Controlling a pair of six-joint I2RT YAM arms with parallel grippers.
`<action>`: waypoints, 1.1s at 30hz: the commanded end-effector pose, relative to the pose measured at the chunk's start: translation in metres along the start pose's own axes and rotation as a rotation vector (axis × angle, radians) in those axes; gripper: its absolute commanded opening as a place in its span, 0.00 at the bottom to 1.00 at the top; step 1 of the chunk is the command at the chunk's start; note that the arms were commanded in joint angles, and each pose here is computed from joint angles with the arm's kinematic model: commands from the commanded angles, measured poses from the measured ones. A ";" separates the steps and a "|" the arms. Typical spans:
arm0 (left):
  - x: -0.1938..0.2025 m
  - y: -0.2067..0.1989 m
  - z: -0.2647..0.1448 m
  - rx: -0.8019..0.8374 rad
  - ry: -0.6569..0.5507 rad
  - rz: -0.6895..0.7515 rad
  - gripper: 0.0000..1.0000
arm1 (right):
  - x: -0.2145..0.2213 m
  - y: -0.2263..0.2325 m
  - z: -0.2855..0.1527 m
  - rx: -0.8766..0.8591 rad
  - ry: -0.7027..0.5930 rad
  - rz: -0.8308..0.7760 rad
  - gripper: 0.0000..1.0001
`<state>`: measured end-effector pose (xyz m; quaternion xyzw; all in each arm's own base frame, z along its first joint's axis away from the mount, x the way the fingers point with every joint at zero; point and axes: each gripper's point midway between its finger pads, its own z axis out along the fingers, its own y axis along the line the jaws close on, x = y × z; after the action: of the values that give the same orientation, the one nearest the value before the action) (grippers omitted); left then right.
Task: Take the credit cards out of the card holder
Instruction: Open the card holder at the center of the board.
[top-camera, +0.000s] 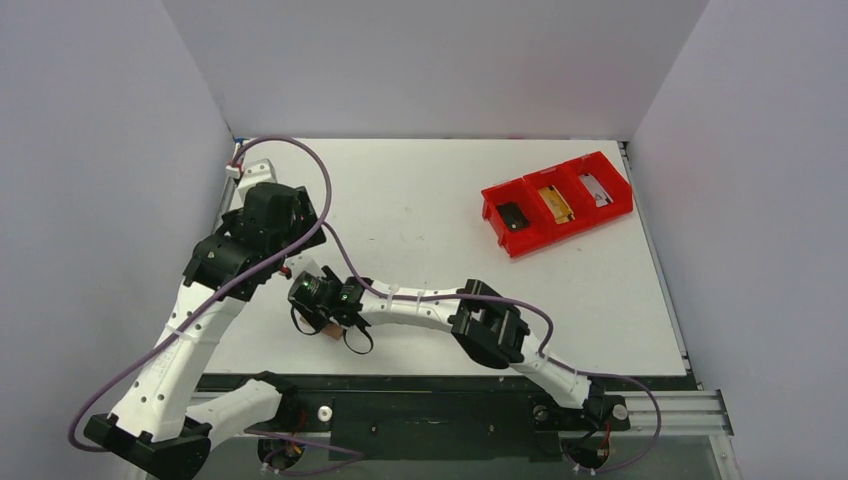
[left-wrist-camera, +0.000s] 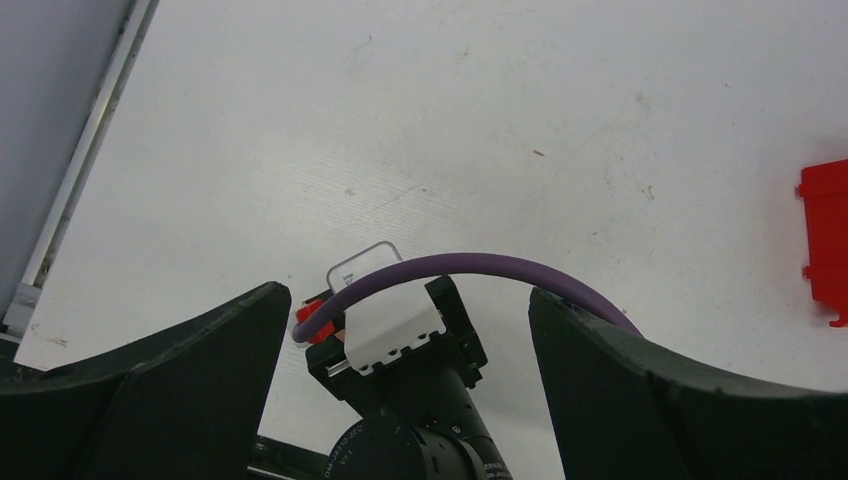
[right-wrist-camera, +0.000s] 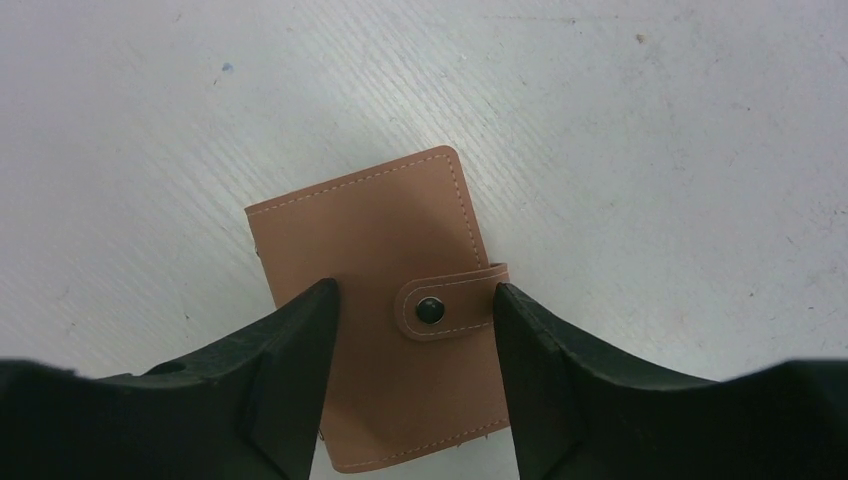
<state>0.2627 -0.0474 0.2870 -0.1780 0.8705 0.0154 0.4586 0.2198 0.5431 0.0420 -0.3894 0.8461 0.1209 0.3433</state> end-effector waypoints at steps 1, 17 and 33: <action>-0.032 -0.018 0.012 0.051 -0.113 -0.147 0.89 | 0.027 0.020 -0.005 -0.008 0.058 -0.147 0.49; -0.014 -0.023 0.034 0.049 -0.059 -0.139 0.89 | 0.050 -0.036 -0.012 0.012 0.116 0.046 0.00; 0.046 -0.043 0.071 0.122 0.084 -0.122 0.89 | 0.076 -0.143 -0.057 0.148 0.085 0.411 0.00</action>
<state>0.2987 -0.0906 0.2375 -0.1828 0.8770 -0.0810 0.4368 0.2522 0.4152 0.0372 -0.2505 0.9104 0.1252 0.3045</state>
